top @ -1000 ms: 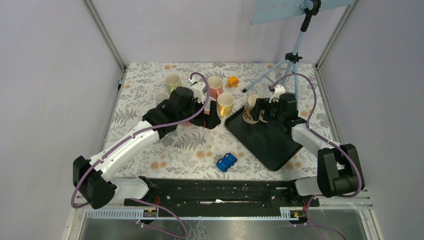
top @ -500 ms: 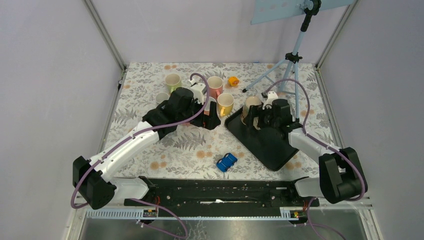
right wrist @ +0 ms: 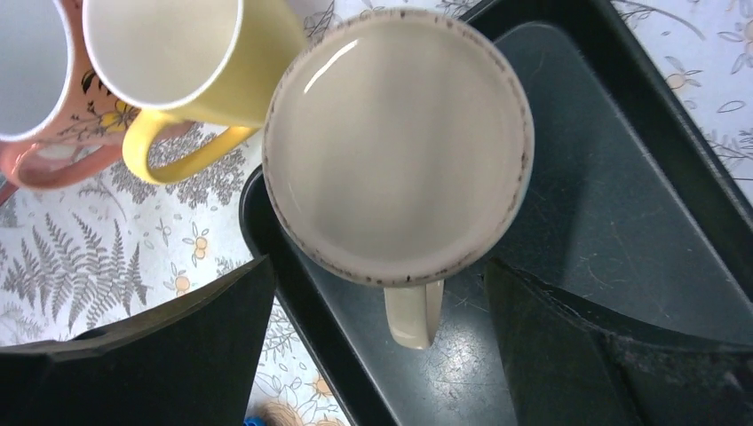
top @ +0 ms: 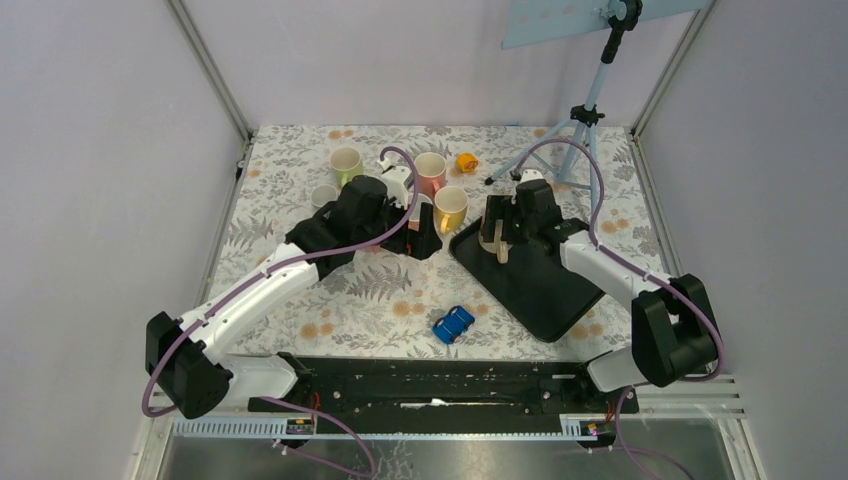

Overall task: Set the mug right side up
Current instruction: Pick up the cup from the tray.

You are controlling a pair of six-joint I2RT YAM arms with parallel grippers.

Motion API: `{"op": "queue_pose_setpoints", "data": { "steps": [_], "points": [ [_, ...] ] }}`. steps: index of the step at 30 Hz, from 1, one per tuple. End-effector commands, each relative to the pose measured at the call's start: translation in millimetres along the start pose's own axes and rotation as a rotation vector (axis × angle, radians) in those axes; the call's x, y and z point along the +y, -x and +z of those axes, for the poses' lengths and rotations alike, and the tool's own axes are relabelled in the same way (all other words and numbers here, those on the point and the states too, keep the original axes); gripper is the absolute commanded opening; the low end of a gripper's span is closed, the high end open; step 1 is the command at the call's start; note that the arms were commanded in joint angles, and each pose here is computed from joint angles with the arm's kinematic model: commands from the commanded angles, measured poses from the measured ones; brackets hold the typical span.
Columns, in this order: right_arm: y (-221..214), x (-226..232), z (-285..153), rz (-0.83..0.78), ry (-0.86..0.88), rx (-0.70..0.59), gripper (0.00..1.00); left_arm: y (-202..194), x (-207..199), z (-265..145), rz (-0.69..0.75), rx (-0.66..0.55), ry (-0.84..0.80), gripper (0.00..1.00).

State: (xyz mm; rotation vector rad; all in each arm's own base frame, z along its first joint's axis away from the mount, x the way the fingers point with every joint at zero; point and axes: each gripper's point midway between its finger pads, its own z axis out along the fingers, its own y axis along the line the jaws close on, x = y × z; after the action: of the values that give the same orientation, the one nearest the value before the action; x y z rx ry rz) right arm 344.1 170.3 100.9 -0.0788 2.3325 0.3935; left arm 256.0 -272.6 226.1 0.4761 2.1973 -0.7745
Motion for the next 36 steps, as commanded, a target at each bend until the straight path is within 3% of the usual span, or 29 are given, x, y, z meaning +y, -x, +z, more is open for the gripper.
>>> {"op": "queue_pose_setpoints", "data": {
  "steps": [1,14,22,36],
  "points": [
    [8,1,-4,0.011,-0.118,0.020,0.92,15,-10,-1,0.012,-0.056,-0.043,0.99],
    [-13,-8,7,-0.049,-0.236,0.053,0.76,15,-8,1,0.008,-0.052,-0.030,0.99],
    [-15,-9,17,-0.040,-0.262,0.067,0.62,16,-7,2,-0.001,-0.052,-0.024,0.99],
    [-11,-8,21,-0.036,-0.288,0.060,0.50,14,-7,7,-0.025,-0.050,-0.026,0.99]
  ]
}}
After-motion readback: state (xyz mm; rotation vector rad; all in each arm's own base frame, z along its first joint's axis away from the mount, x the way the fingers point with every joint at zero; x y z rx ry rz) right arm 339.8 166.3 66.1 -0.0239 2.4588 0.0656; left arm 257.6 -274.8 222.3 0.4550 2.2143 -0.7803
